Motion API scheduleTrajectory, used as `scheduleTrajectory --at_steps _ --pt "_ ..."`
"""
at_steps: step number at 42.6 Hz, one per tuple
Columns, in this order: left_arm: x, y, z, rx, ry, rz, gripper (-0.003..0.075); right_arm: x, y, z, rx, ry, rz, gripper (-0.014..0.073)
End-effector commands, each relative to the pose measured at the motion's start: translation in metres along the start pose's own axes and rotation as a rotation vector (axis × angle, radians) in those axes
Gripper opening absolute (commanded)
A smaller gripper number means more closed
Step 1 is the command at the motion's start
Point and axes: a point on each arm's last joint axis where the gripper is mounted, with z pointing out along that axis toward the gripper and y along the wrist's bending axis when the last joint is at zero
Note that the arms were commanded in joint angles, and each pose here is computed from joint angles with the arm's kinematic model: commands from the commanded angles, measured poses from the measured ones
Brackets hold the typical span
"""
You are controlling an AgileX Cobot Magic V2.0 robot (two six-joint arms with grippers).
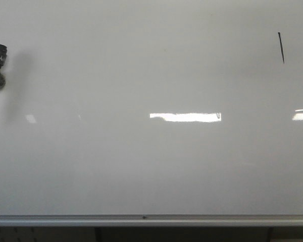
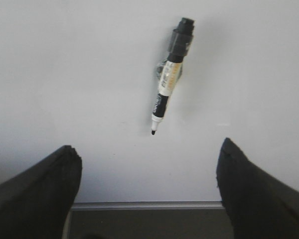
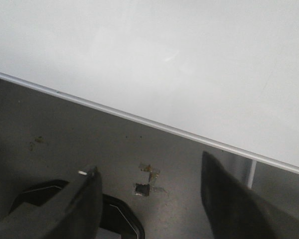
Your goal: Write number 1 on whiteboard
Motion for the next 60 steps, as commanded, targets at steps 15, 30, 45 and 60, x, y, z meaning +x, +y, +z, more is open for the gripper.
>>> scheduleTrajectory --at_steps 15,30,45,60 --pt "0.011 -0.006 -0.084 0.109 -0.176 0.033 0.0547 0.055 -0.007 -0.040 0.095 -0.217 -0.007 0.0464" --pt "0.021 -0.002 -0.091 0.095 -0.144 0.037 0.0544 0.082 -0.008 -0.045 0.096 -0.263 -0.007 0.0463" --pt "0.021 -0.002 -0.091 0.095 -0.144 0.037 0.0192 0.082 -0.008 -0.045 0.096 -0.260 -0.007 0.0082" --pt "0.021 -0.002 -0.091 0.095 -0.144 0.037 -0.0020 0.081 -0.007 -0.045 0.089 -0.279 -0.006 -0.0069"
